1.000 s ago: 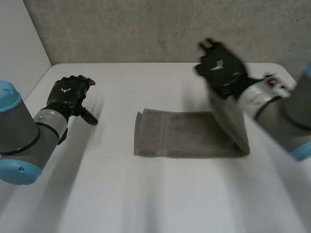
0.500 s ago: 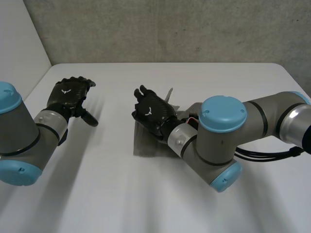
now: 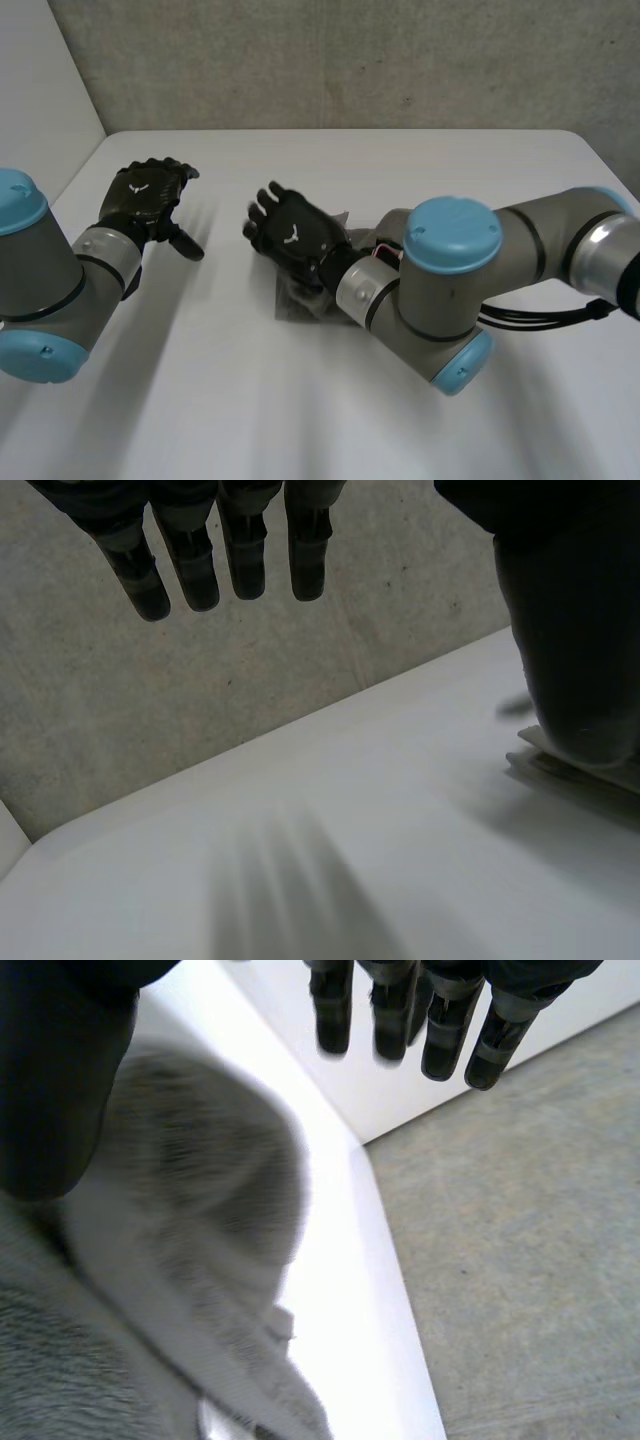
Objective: Fold the towel.
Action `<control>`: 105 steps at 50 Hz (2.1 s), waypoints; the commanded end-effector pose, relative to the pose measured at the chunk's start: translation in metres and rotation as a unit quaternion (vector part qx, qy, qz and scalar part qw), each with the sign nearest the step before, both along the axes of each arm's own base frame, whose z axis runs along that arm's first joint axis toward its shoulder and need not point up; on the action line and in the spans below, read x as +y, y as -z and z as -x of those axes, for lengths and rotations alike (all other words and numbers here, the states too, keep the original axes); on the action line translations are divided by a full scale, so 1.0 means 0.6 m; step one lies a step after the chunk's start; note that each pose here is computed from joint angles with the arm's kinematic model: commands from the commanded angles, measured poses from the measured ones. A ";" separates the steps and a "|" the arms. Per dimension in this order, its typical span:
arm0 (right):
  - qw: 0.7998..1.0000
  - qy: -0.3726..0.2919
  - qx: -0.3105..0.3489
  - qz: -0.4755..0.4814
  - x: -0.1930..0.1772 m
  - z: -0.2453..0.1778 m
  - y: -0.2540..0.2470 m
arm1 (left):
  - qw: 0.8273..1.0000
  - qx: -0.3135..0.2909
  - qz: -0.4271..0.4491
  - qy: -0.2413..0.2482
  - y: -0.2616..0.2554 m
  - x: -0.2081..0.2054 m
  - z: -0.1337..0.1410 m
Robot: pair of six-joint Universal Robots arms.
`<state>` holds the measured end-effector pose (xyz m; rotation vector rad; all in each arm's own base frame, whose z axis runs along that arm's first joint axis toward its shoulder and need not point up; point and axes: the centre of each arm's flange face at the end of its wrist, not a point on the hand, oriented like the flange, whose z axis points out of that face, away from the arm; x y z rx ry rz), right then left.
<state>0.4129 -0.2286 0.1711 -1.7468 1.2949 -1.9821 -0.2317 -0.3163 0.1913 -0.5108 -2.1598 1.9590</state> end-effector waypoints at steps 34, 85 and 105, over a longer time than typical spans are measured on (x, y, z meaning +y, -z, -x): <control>0.923 0.252 -0.087 -0.276 -0.029 0.273 -0.006 | 0.985 0.062 -0.096 0.128 0.029 0.106 0.147; 0.933 0.270 -0.044 -0.233 -0.046 0.320 0.060 | 0.999 0.004 -0.050 0.004 0.079 0.037 0.104; 0.935 0.266 -0.047 -0.229 -0.049 0.317 0.060 | 0.992 0.066 -0.069 0.082 0.065 0.085 0.163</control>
